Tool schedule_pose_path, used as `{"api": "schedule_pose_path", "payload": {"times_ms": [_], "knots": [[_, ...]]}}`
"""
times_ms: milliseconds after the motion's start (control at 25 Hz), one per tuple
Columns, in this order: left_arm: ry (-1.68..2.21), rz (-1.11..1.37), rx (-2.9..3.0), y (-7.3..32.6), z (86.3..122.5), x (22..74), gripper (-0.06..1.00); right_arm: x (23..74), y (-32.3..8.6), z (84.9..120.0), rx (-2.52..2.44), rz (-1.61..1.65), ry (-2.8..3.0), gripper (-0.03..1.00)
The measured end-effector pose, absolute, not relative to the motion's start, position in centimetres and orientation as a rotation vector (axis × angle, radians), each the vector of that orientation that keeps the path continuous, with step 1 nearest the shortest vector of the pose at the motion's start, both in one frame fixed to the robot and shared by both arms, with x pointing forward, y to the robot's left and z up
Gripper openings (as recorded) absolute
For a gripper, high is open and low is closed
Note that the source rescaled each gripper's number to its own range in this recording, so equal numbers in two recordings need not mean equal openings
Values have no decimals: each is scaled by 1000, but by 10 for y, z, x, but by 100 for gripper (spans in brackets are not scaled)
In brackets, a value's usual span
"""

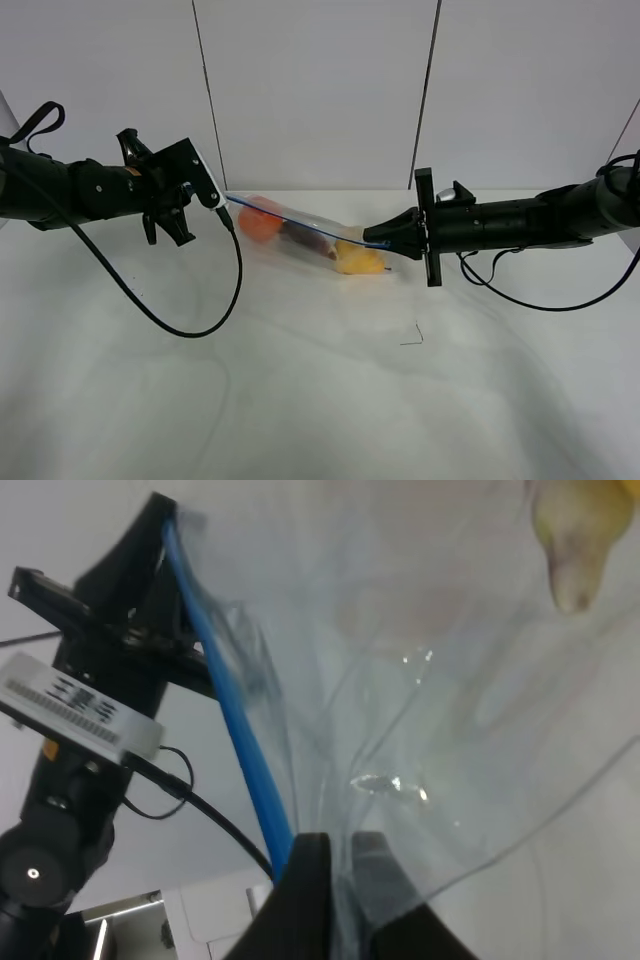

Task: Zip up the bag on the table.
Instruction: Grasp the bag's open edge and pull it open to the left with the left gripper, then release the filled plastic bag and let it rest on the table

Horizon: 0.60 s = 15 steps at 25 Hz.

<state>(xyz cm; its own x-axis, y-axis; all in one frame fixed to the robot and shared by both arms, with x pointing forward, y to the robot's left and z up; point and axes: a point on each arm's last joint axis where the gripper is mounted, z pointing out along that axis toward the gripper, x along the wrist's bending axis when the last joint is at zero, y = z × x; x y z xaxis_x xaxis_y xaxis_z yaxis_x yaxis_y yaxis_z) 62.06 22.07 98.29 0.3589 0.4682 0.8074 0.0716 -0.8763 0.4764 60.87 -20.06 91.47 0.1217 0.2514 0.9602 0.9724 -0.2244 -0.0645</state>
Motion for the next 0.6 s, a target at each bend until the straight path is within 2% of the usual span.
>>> {"api": "schedule_pose_path", "payload": {"times_ms": [80, 200, 440, 600], "knots": [[512, 1515, 2243, 222, 983, 621, 68, 609, -201, 915, -1612, -1154, -1221, 0], [530, 1507, 2233, 222, 983, 621, 85, 609, -201, 915, -1611, -1154, -1222, 0], [620, 1523, 2223, 242, 983, 625, 90, 608, -201, 915, -1610, -1152, -1224, 0], [939, 1463, 2090, 266, 982, 626, 91, 608, -201, 915, -1610, -1152, -1224, 0]]}}
